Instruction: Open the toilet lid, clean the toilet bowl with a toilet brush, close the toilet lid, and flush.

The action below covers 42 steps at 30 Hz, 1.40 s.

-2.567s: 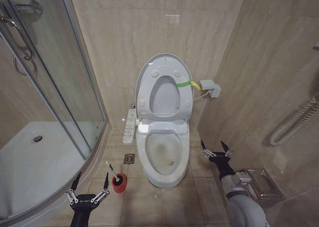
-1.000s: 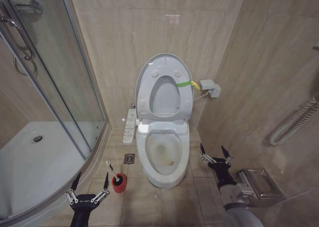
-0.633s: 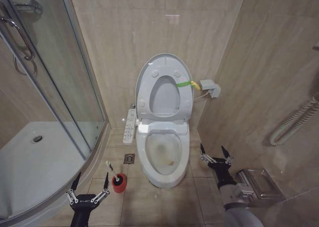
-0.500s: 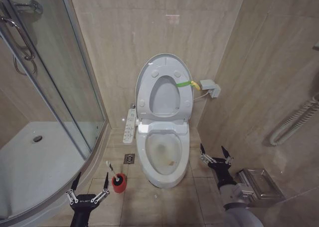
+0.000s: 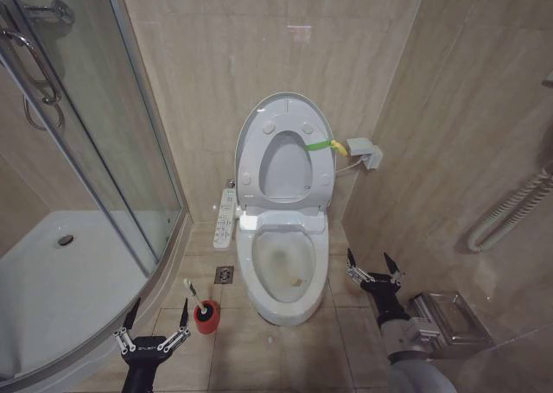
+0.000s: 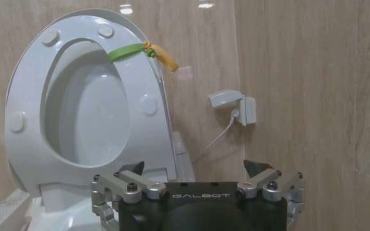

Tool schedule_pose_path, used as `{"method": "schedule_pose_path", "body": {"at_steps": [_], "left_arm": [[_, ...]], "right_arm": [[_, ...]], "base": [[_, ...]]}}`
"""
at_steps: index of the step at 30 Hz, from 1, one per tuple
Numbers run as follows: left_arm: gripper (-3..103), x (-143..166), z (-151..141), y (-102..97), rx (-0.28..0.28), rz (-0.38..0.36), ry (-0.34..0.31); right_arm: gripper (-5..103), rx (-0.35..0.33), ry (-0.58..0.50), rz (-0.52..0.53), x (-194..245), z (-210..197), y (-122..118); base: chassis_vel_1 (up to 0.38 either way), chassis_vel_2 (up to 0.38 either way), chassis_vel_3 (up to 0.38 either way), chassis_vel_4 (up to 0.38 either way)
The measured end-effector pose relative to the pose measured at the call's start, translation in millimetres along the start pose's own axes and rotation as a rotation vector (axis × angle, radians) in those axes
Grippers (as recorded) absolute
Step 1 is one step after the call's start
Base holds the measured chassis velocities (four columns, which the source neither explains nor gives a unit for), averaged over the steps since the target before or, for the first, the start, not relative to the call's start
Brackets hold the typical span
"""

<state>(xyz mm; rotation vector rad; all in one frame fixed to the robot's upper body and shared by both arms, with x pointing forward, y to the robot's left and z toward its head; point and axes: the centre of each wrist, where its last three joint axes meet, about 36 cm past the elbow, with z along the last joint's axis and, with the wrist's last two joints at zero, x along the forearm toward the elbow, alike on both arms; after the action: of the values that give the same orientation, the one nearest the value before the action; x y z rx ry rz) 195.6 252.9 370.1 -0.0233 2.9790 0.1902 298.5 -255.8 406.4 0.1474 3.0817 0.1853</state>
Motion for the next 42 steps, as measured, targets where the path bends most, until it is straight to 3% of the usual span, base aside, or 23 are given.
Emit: {"method": "schedule_pose_path", "body": {"at_steps": [42], "left_arm": [[100, 0.0, 0.0, 0.0, 0.000, 0.000, 0.000]], "right_arm": [[100, -0.001, 0.000, 0.000, 0.0, 0.1, 0.0]], "base": [[0.000, 0.000, 0.000, 0.000]]}}
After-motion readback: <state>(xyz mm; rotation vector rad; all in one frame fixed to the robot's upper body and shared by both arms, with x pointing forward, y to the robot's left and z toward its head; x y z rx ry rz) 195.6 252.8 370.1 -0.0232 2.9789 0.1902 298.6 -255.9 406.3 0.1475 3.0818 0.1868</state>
